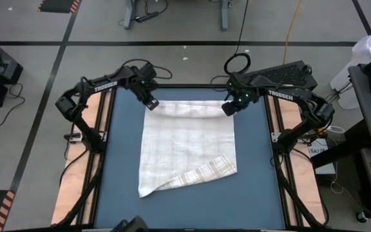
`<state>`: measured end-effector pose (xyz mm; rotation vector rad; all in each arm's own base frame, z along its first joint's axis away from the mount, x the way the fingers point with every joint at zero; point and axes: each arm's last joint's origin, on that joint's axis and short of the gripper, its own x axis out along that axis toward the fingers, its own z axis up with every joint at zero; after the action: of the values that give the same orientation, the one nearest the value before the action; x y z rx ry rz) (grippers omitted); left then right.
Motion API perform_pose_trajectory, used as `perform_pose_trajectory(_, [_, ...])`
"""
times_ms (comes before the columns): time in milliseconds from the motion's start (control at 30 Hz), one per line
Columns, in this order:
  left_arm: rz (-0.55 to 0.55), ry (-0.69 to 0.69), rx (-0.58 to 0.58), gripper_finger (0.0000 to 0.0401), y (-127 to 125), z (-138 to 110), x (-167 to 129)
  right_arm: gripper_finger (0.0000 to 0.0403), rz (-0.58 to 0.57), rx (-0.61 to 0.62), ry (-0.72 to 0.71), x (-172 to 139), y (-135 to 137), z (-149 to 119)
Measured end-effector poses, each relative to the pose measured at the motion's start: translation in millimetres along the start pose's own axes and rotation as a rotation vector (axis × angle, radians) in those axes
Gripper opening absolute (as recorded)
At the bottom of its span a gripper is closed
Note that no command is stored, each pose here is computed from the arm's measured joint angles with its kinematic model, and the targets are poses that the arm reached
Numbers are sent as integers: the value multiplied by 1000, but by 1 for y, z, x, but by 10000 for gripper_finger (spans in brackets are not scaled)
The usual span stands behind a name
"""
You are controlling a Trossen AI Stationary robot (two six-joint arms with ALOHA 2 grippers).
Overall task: Roll towel
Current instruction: Fold the white towel
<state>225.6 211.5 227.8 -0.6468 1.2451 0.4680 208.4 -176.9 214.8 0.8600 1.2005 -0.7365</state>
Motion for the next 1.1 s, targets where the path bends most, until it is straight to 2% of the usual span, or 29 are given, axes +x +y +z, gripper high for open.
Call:
perform_pose_trajectory(133, [-62,86,6,88,-11,-9,4,50,39,0,91,0,5,-9])
perform_pose_trajectory(333, [-62,162,13,184,-25,-18,3,124,27,6,178,-1,18,-24])
perform_pose_trajectory(400, [-72,194,-1,209,-30,-21,3,144,55,-14,203,-4,26,-32])
perform_pose_trajectory(467, [-136,242,8,226,-38,-26,2,158,96,-48,216,-10,37,-41])
perform_pose_trajectory(567, [-288,265,114,238,-58,-31,2,168,134,-90,218,-17,55,-56])
perform_pose_trajectory(667, [-370,284,201,239,-78,-36,3,167,151,-105,213,-22,72,-70])
perform_pose_trajectory(900, [-358,366,260,239,-130,-56,10,151,162,-121,154,-16,106,-96])
perform_pose_trajectory(1000, [-315,360,304,239,-154,-65,13,142,143,-116,127,-3,111,-108])
perform_pose_trajectory(1100, [-240,323,340,239,-174,-75,17,132,188,-113,103,13,114,-118])
